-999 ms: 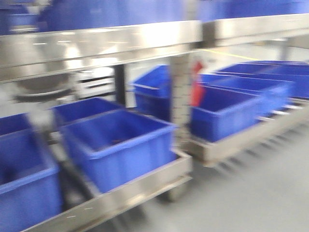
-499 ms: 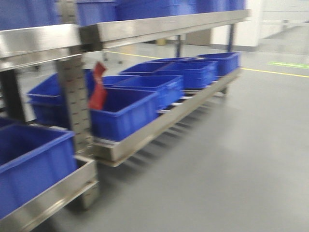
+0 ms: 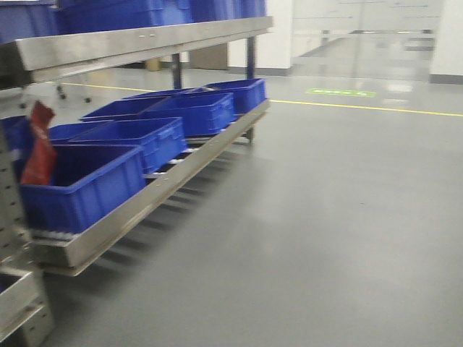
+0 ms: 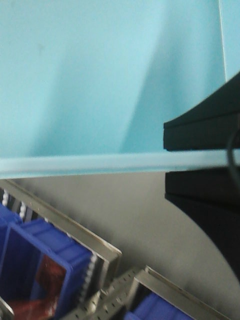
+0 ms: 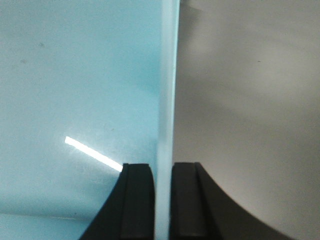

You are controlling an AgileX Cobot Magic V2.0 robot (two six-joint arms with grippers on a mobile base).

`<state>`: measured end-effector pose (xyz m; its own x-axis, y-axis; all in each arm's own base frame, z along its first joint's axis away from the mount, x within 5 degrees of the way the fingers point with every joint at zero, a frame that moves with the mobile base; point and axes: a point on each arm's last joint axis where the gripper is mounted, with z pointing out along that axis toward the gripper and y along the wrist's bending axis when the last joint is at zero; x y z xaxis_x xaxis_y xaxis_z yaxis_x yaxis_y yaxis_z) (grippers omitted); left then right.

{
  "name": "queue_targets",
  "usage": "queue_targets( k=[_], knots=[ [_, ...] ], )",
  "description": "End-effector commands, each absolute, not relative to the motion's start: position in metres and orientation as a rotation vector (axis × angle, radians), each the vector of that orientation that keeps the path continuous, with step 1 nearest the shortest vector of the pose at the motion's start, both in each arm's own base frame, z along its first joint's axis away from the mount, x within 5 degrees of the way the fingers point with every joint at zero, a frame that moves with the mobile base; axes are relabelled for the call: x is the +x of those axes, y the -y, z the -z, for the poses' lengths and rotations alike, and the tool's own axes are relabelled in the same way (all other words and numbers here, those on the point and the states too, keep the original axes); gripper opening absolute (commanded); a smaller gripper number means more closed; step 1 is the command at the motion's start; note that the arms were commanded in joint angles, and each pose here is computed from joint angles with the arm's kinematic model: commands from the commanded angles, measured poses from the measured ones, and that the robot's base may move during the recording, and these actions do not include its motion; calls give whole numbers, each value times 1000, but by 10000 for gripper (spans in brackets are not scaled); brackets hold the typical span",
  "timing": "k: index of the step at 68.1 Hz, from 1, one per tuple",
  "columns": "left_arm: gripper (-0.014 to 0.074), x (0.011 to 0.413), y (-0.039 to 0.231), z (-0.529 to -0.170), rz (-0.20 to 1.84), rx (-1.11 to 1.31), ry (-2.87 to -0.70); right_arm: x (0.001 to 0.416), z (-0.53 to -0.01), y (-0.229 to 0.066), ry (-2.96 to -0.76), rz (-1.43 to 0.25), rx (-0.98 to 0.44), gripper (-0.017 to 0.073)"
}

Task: Move two blue bins to right shelf middle
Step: 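Drive the base away from the shelf holding the cyan bin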

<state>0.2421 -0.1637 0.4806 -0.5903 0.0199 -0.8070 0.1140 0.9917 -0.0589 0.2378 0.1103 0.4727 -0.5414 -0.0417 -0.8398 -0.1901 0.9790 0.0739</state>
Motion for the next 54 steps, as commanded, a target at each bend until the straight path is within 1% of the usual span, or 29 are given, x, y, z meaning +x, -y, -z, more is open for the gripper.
queue_targets(
  k=[1,54],
  knots=[
    [-111,239,158,-496,144,83,-2110,234,-493,-106,-1997,-191,-182,-166],
    [-111,239,158,-496,144,83,-2110,234,-493,-106,-1997,-191,-182,-166]
  ],
)
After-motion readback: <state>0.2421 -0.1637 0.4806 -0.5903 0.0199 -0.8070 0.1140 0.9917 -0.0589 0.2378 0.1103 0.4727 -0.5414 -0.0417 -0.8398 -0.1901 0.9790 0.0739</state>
